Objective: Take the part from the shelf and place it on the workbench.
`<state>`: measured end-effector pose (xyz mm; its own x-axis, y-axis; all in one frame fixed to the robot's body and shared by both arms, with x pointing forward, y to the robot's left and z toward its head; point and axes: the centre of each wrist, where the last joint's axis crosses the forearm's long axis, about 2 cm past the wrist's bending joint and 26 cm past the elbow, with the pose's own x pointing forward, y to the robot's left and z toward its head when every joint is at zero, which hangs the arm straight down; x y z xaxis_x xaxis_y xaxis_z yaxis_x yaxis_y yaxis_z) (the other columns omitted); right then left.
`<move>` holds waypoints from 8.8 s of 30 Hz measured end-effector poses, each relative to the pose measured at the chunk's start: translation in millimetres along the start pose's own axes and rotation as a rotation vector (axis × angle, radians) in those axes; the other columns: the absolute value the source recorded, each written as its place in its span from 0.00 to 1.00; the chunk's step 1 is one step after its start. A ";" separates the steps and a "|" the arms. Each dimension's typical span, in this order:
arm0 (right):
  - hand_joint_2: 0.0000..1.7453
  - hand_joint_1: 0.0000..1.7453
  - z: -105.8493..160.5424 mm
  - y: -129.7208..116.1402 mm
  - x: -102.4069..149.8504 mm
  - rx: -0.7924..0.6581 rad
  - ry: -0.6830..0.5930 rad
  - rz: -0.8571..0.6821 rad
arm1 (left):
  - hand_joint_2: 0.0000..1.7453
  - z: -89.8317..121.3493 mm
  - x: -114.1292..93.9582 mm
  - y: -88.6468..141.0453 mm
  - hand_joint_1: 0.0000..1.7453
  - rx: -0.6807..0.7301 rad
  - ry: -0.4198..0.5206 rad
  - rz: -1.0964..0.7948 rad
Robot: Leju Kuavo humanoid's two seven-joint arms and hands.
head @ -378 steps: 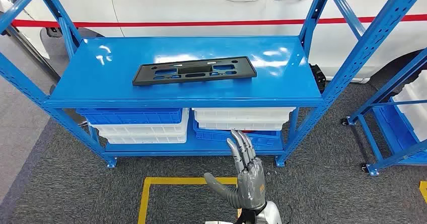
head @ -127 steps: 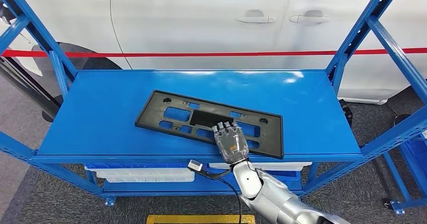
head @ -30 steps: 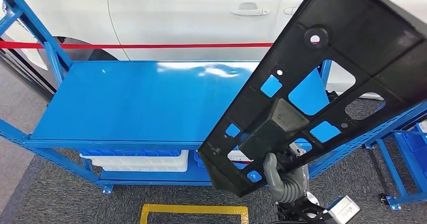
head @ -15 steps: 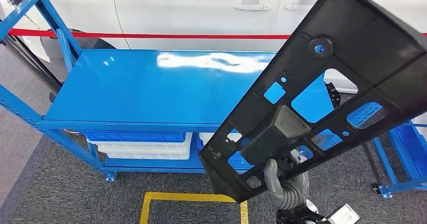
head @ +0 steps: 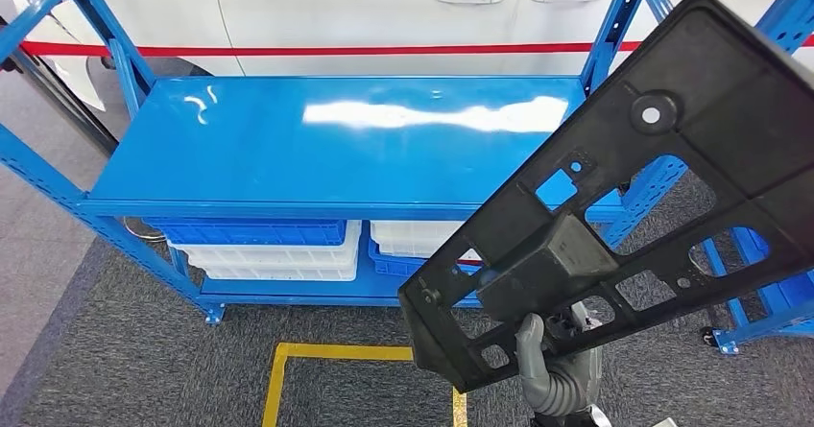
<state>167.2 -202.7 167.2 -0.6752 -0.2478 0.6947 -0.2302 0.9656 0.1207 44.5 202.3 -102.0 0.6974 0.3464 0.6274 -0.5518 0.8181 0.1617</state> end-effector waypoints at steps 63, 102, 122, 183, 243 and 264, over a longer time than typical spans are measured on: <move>1.00 1.00 -5.4 -2.4 -4.2 -0.107 0.031 0.066 | 1.00 -5.8 -0.7 12.6 0.00 -0.048 -0.027 -0.039; 1.00 1.00 -1.7 -9.3 7.1 -0.155 0.005 0.087 | 1.00 -5.8 -3.5 17.0 0.00 -0.060 -0.009 -0.039; 1.00 1.00 -3.2 -11.2 10.5 -0.159 -0.014 0.088 | 1.00 -6.8 -3.2 18.6 0.00 -0.055 -0.010 -0.028; 1.00 1.00 8.2 -4.3 4.4 -0.264 -0.030 0.398 | 1.00 -9.5 -1.7 22.9 0.00 -0.006 0.078 -0.040; 1.00 1.00 6.8 -13.6 23.8 -0.381 -0.095 0.510 | 1.00 -8.8 -4.1 24.7 0.00 -0.099 0.076 -0.100; 1.00 1.00 8.9 -35.0 44.8 -0.398 -0.176 0.706 | 1.00 -11.2 -1.3 24.9 0.00 -0.151 0.055 -0.163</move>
<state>138.8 -248.3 187.8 -0.6756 0.4503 0.5837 0.5316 0.8461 -0.0374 35.0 227.4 -107.4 0.7981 0.2246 0.5591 -0.3573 0.9236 0.1390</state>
